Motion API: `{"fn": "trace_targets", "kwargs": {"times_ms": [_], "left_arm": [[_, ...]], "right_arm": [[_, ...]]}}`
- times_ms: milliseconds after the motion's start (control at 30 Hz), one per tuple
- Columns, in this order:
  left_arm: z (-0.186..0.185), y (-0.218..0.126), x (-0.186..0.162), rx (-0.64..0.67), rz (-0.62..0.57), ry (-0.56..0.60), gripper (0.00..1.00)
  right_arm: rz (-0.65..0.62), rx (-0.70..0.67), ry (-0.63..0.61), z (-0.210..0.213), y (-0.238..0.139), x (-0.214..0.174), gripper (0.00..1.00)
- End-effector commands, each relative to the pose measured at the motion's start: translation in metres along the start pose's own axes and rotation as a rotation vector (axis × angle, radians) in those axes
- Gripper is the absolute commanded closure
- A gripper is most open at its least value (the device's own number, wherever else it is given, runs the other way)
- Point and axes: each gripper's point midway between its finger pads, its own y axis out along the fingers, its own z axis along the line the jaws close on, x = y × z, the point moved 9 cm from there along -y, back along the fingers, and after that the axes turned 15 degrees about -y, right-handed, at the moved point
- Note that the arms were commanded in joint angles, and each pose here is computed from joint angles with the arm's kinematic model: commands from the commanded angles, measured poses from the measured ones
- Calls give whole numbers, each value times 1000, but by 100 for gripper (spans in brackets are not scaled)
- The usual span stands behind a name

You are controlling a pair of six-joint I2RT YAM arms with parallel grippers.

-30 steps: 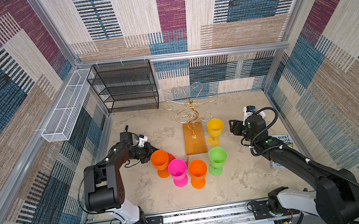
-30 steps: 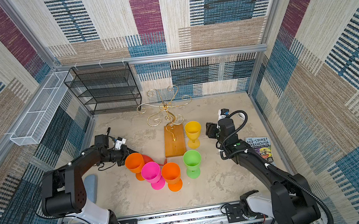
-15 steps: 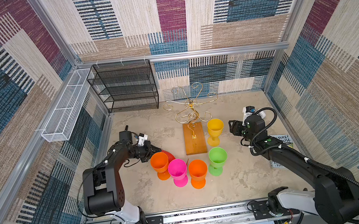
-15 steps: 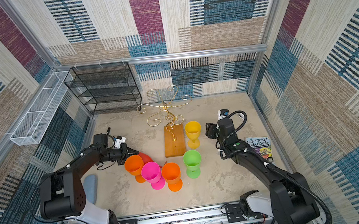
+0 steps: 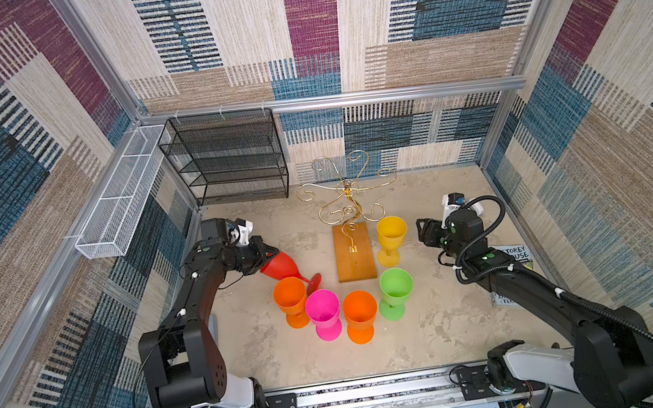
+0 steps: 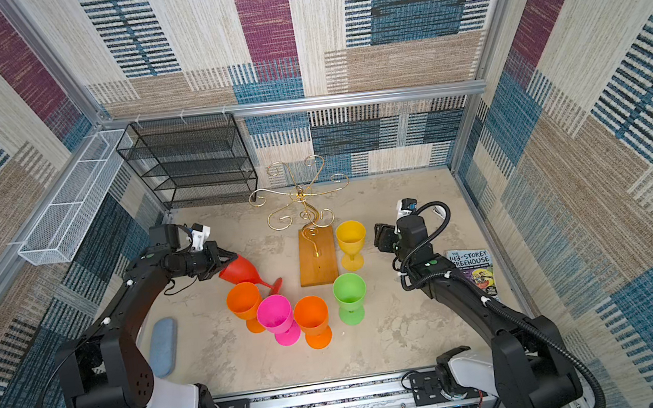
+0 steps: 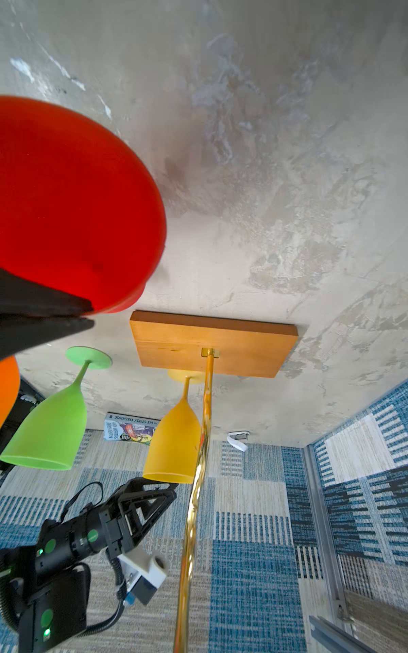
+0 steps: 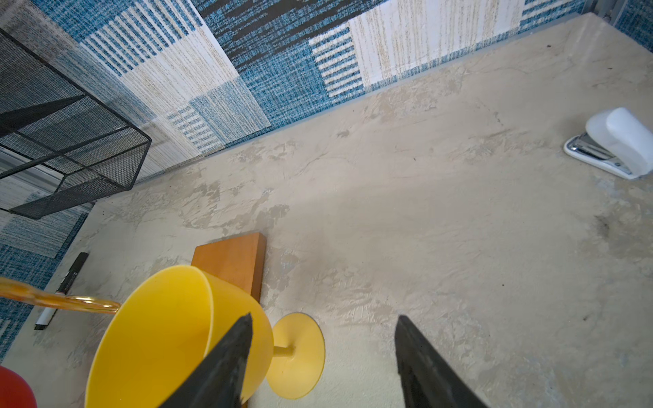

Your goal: Take the wine glass off the wine glass rack

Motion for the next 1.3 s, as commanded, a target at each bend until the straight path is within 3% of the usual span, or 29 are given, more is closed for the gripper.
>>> {"fn": "trace_targets", "kwargs": {"times_ms": [0,300,633,933,1267], "left_arm": [[-12,-11,3,8,-51,58,100],[-46,-44,-7,58,-200,261,100],[-79,-37,-44,183,-253,553,100],[-90,-14,-64,275,-249,668,100],[-92,12,-73,362,-268,715,100]], "right_arm": [[-25,-5,5,-1,-2,3,34],[-20,-1,14,-1,0,-1,34],[-10,-12,17,-2,-1,-2,35],[-9,-25,25,-4,-4,-7,35],[-11,-43,21,-6,-8,-9,35]]}}
